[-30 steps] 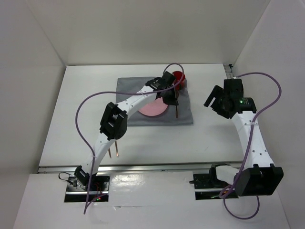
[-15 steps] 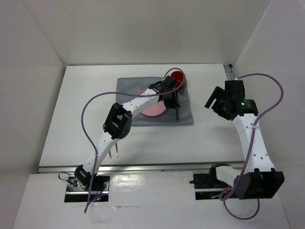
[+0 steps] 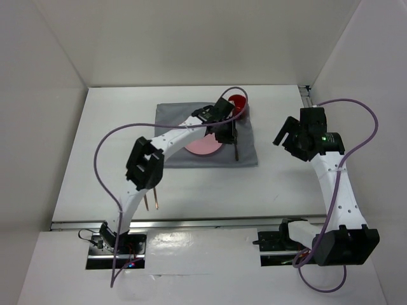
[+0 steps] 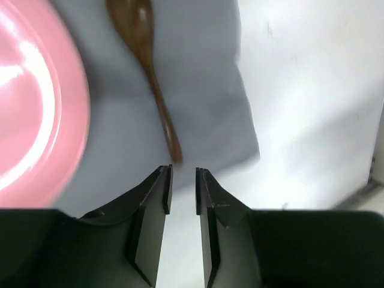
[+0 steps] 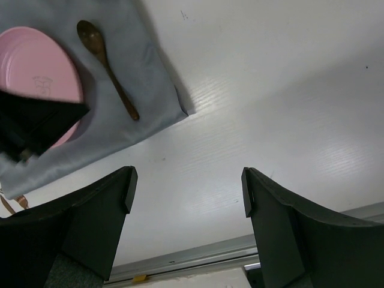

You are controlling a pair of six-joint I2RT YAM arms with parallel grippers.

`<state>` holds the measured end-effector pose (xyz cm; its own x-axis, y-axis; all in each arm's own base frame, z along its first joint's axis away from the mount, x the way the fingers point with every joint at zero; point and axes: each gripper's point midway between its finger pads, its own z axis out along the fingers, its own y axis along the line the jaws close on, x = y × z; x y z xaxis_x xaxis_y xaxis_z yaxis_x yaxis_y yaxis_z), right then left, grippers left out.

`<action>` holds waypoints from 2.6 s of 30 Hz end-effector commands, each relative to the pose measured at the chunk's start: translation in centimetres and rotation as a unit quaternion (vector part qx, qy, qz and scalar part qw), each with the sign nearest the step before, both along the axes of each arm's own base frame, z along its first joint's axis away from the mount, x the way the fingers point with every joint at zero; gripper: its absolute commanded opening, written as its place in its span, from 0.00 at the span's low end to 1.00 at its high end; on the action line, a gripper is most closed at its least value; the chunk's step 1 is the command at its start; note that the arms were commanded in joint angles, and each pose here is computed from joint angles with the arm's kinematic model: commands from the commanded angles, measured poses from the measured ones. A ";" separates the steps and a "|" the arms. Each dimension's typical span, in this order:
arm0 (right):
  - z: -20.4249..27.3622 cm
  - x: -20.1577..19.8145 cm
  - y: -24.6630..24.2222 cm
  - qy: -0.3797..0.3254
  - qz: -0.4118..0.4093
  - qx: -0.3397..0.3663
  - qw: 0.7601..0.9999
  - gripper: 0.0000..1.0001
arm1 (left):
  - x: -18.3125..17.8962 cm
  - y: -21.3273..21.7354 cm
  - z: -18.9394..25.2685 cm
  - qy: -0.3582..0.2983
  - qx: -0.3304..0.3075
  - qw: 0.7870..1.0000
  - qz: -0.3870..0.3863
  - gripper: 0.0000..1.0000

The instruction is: Set the dinner table for one person

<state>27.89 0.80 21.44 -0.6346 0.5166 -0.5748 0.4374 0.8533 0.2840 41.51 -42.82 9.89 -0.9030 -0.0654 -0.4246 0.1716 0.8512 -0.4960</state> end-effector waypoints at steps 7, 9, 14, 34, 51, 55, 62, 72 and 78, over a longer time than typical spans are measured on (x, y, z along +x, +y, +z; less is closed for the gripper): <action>1.1 0.5 0.3 -0.029 0.005 0.012 1.000 0.83 | -10.7 20.1 7.6 -0.054 0.132 0.981 0.128 0.44; 1.0 0.6 0.8 -0.030 0.013 0.021 0.999 0.83 | -12.9 25.1 4.2 -0.011 0.175 0.972 0.157 0.49; 0.6 1.4 1.2 -0.032 0.021 0.030 0.999 0.83 | -15.3 30.9 0.4 0.032 0.175 0.960 0.215 0.54; 0.8 1.6 1.5 -0.032 0.027 0.037 0.998 0.83 | -15.2 33.4 -9.0 0.138 0.205 0.937 0.246 0.49; 0.5 2.5 1.8 -0.034 0.036 0.040 0.998 0.83 | -10.0 34.0 2.1 0.014 0.271 0.932 0.239 0.00; 0.6 2.4 2.2 -0.034 0.041 0.053 0.997 0.83 | -5.9 32.6 2.5 0.004 0.302 0.926 0.225 0.00; 1.1 2.1 1.8 -0.031 0.036 0.040 0.998 0.83 | 1.7 30.4 -0.2 0.024 0.325 0.928 0.182 0.00; 1.3 1.9 1.6 -0.032 0.033 0.037 0.998 0.83 | 6.9 29.7 -4.4 0.027 0.322 0.931 0.170 0.03; 1.3 1.9 1.6 -0.032 0.033 0.037 0.998 0.83 | 7.8 29.5 -3.0 0.016 0.305 0.936 0.175 0.65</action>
